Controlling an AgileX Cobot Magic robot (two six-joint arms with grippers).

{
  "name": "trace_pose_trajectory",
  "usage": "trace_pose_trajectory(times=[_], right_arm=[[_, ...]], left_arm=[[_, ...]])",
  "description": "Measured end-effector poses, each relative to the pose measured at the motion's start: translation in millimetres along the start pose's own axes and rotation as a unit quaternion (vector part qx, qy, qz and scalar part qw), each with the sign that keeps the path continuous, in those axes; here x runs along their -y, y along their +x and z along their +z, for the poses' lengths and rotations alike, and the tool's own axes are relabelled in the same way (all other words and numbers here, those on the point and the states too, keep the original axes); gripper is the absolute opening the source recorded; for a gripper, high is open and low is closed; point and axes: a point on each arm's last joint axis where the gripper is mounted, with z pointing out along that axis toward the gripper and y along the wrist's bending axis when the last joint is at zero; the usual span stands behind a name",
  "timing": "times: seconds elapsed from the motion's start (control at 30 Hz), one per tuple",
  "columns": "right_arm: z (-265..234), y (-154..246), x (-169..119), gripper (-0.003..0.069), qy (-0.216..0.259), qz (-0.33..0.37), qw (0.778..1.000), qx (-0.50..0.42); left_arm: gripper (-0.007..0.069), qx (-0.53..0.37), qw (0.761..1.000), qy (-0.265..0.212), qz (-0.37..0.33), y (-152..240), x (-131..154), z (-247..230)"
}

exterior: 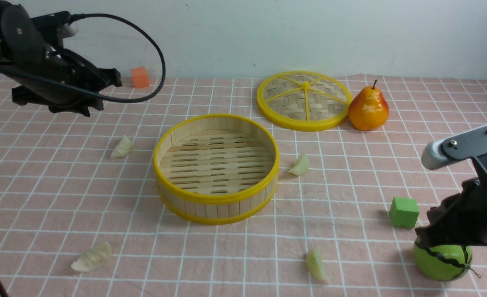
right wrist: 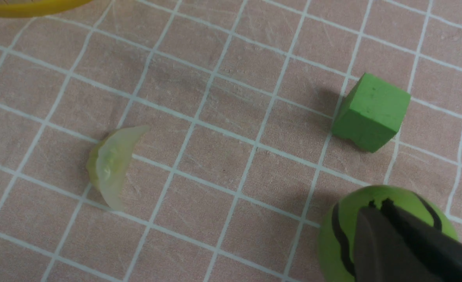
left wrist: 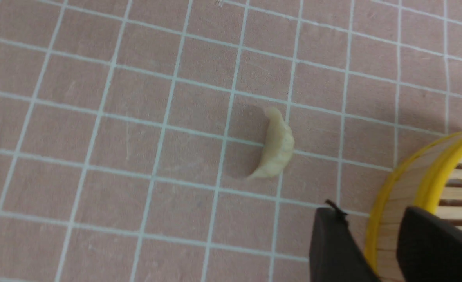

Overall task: Put the dumplings into the steamer on the table with the pink tablecloth.
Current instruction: 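Reach for and grasp a dumpling on the table with the left gripper, then place the dumpling into the bamboo steamer basket with the left gripper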

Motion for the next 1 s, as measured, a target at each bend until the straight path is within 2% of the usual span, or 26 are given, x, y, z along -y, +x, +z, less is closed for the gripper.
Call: trace_pose_trajectory(times=[0.03, 0.1, 0.23, 0.27, 0.37, 0.47, 0.53, 0.6, 0.73, 0.8, 0.9, 0.93, 1.0], right_arm=[[-0.1, -0.4, 0.0, 0.0007, 0.0, 0.0, 1.0, 0.001], [-0.1, -0.7, -0.1, 0.001, 0.0, 0.0, 1.0, 0.003], [-0.1, -1.7, -0.3, 0.0013, -0.001, 0.001, 1.0, 0.008], [-0.1, -2.6, -0.3, 0.0014, -0.002, 0.001, 1.0, 0.013], [-0.2, -3.0, -0.4, 0.0015, -0.002, 0.001, 1.0, 0.015], [-0.2, -3.2, -0.4, 0.0019, -0.002, 0.001, 1.0, 0.016], [-0.2, -3.3, -0.4, 0.0022, -0.002, 0.001, 1.0, 0.017], [-0.2, -3.4, -0.4, 0.0022, -0.002, 0.001, 1.0, 0.018], [-0.2, -3.9, -0.8, 0.0029, -0.005, 0.005, 1.0, 0.021], [-0.2, -4.2, -1.3, 0.0031, -0.008, 0.011, 1.0, 0.022], [-0.3, -4.8, -2.0, 0.0035, -0.012, 0.02, 0.999, 0.025], [-0.3, -4.8, -2.0, 0.0035, -0.012, 0.02, 0.999, 0.025], [-0.3, -5.1, -2.2, 0.004, -0.012, 0.021, 0.999, 0.027]], left_arm=[[0.0343, -0.013, 1.0, -0.002, 0.016, -0.1, -0.4, 16.0], [0.0417, -0.034, 0.998, -0.003, 0.046, 2.0, -1.2, 40.3], [0.0459, -0.065, 0.993, -0.004, 0.095, 12.2, -4.8, 82.8], [0.0456, -0.072, 0.99, -0.005, 0.118, 18.2, -7.2, 102.4], [0.0435, -0.071, 0.988, -0.008, 0.135, 24.5, -10.0, 122.5], [0.0367, -0.054, 0.988, -0.01, 0.141, 29.9, -12.7, 142.6], [0.0252, -0.042, 0.99, -0.01, 0.138, 29.0, -12.8, 146.1], [0.018, -0.038, 0.99, -0.01, 0.135, 27.8, -12.1, 145.8], [0.0176, -0.05, 0.99, -0.008, 0.13, 27.6, -6.3, 139.0], [0.0176, -0.056, 0.99, 0.001, 0.13, 23.9, 3.2, 126.0], [0.0176, -0.041, 0.989, 0.044, 0.137, 7.9, 44.7, 77.5], [0.0176, -0.039, 0.989, 0.047, 0.138, 7.1, 47.8, 74.3], [0.0176, -0.021, 0.983, 0.094, 0.157, 4.6, 90.0, 37.9]])
